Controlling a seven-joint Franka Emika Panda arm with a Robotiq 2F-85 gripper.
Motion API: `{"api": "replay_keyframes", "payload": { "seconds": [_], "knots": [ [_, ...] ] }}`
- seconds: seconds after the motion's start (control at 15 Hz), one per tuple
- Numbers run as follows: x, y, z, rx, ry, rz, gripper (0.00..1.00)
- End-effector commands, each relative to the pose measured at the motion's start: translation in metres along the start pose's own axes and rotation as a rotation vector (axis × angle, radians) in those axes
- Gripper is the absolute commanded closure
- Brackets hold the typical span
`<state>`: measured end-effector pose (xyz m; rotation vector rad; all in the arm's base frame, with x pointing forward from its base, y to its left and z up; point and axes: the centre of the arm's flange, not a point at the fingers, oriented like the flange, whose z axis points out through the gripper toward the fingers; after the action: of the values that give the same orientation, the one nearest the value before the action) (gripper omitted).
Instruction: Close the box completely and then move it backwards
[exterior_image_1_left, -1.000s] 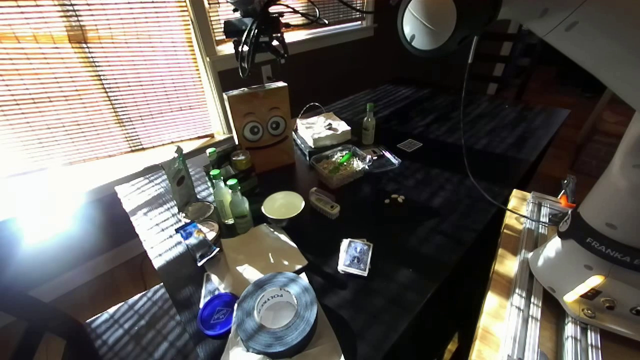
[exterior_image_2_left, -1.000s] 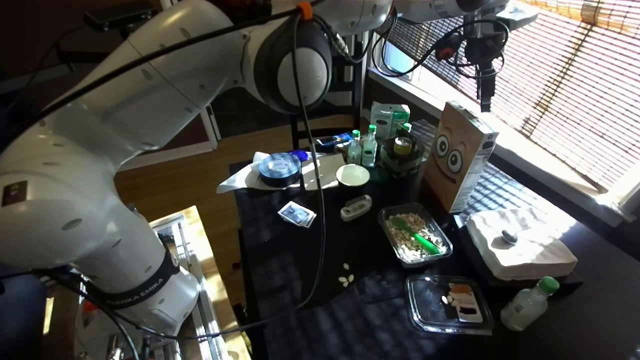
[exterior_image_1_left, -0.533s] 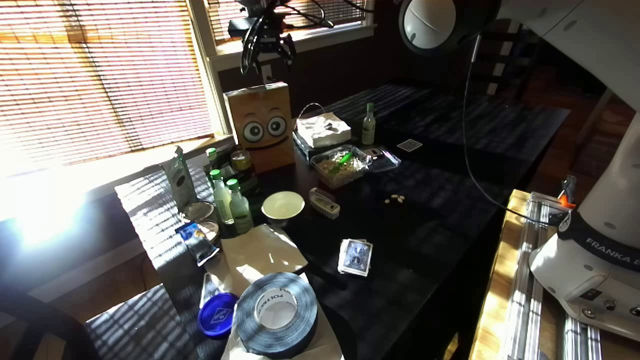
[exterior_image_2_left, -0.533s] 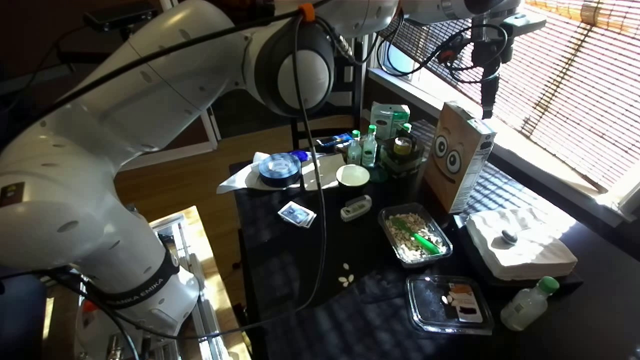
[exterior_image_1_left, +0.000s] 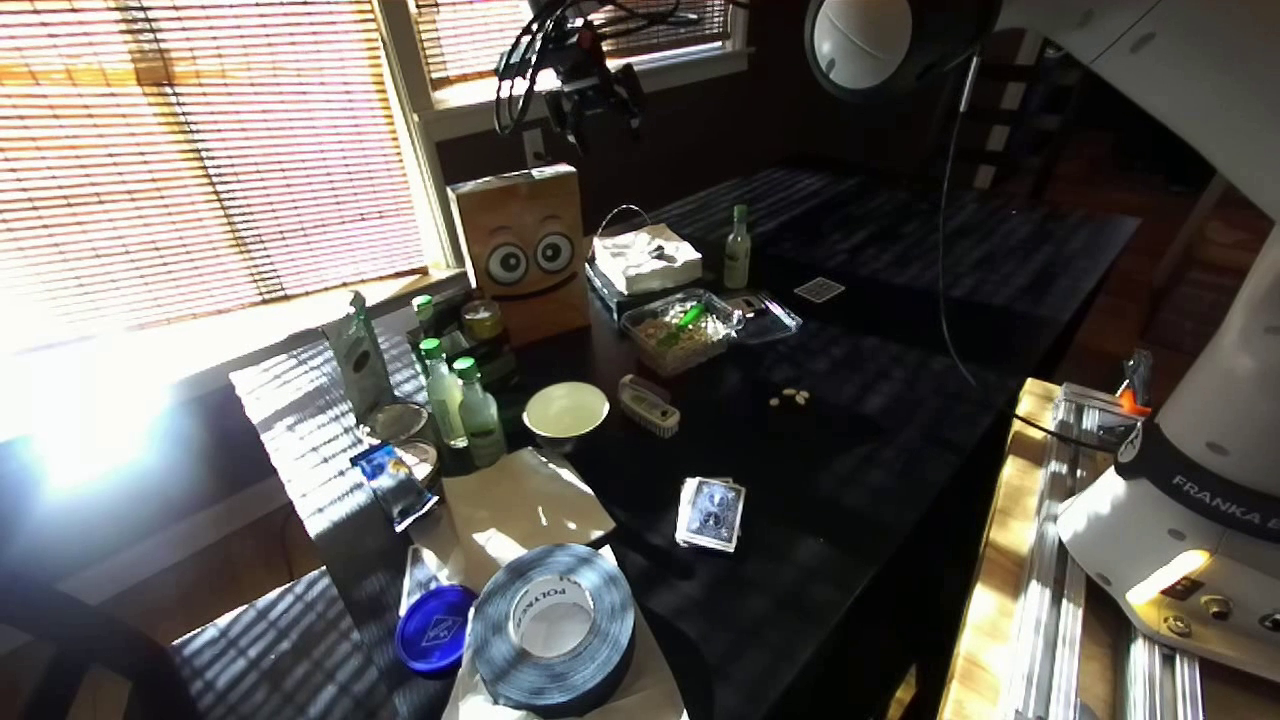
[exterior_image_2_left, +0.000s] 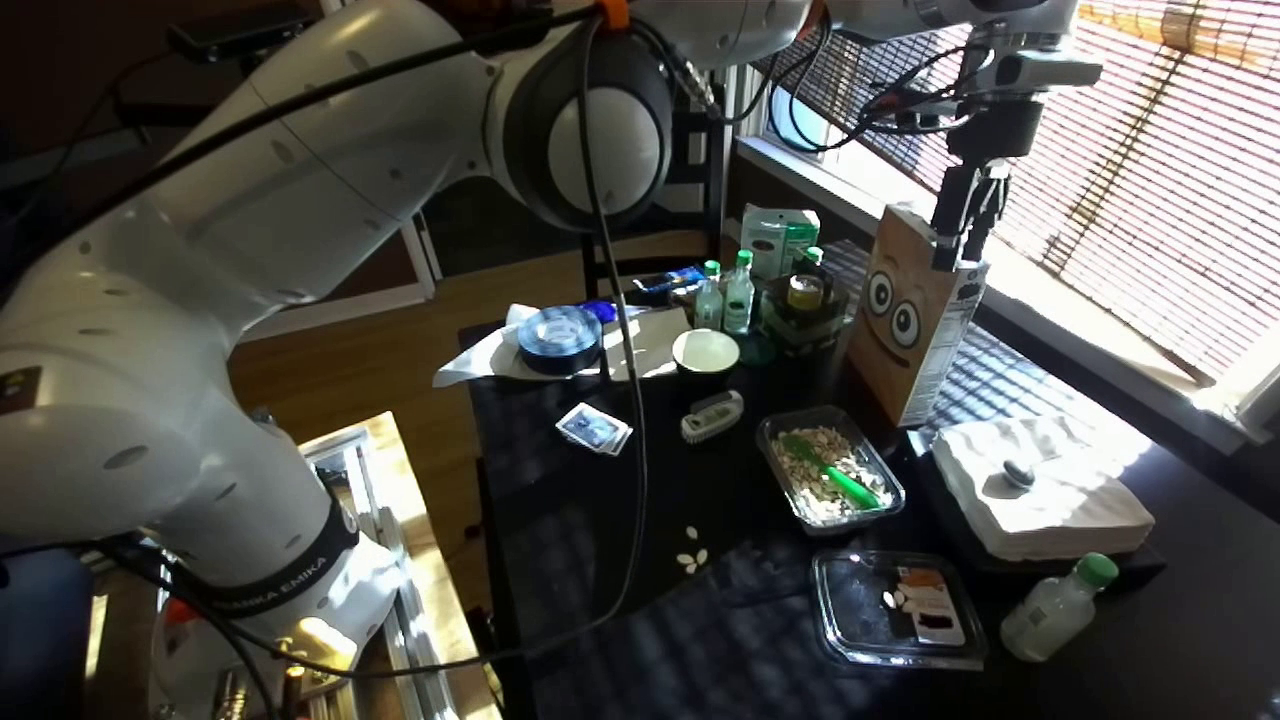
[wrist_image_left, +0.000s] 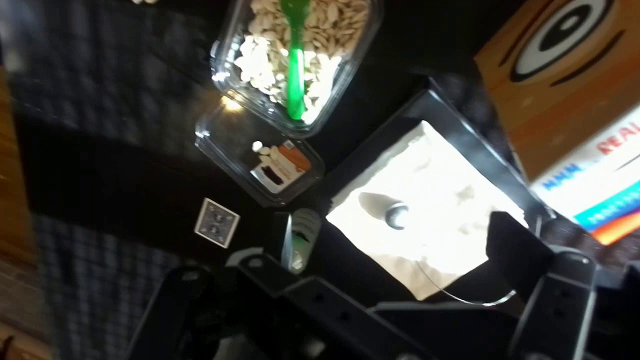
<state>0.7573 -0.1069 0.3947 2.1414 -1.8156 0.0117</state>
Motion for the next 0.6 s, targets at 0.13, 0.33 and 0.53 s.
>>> {"api": "replay_keyframes", "payload": {
  "seconds": [0.13,0.33,0.53],
  "knots": [
    [0.019,-0.004,-0.014,-0.176,-0.162,0.182,0.00],
    [0.006,0.031,0.011,-0.187,-0.121,0.190,0.00],
    [0.002,0.020,0.011,-0.145,-0.226,0.310,0.00]
  ]
}}
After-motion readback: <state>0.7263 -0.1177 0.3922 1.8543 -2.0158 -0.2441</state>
